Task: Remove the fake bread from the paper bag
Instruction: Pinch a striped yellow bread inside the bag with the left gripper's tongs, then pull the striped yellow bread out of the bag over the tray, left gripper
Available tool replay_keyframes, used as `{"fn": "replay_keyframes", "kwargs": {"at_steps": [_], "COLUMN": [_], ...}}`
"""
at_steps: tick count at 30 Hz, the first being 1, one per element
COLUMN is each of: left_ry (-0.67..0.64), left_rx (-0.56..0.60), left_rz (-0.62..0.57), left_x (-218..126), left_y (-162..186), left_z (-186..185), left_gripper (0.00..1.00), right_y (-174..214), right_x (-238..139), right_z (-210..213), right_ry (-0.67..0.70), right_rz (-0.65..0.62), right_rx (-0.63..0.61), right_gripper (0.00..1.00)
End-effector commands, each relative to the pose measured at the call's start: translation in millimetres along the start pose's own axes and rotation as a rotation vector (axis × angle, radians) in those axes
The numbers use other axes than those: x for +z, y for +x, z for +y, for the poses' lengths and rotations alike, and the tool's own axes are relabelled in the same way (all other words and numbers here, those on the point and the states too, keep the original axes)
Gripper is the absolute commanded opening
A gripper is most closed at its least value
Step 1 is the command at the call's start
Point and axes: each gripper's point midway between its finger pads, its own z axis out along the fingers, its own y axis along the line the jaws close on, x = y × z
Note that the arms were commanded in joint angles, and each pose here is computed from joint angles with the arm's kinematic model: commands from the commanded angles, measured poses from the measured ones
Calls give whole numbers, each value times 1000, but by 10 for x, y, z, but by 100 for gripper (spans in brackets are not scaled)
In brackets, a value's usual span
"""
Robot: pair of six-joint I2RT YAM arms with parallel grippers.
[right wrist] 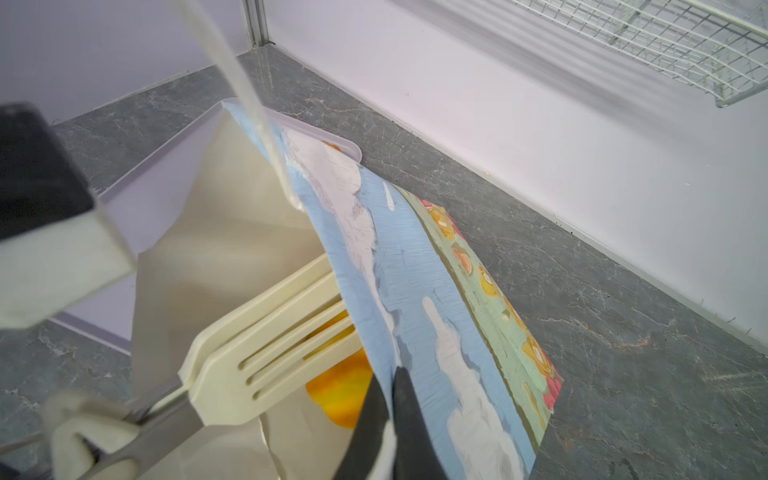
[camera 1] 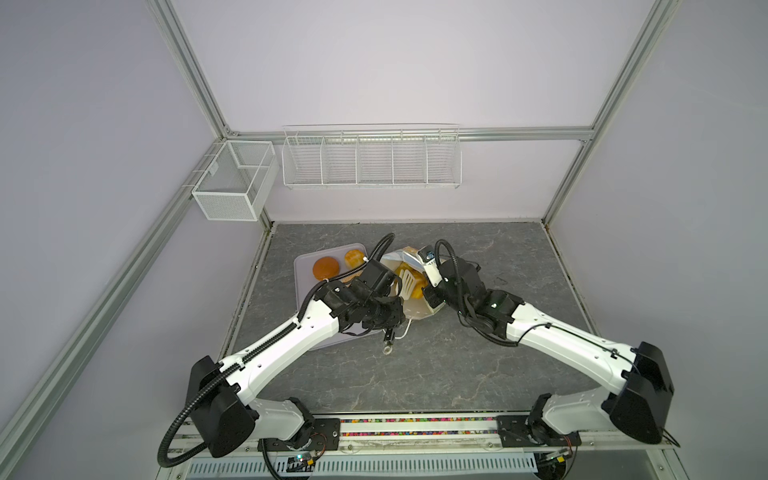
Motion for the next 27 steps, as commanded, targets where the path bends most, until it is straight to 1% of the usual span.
{"fn": "replay_keyframes", "kwargs": {"at_steps": [1,9,16,27], "left_ry": [12,-4,-24,-14], "left_rx": [82,174,206,255], "left_rz": [-50,-66,-78,-97], "left_x": [-157,-353,-494,-791], "left_y": [-175,-288,-282,-220], "left_z": [-123,-224,-203,-217], "left_gripper": [0,0,0,0], "right_y": [-116,-253,-292,-311], "right_x": [4,-28,-23,15], "right_z": [-85,-266,-349,-402], "right_ry": [17,66,84,103], "right_rz": [-7,-24,-25,-5], "right_rx": [4,-23,-18,-20], "right_gripper": [7,6,7,7]}}
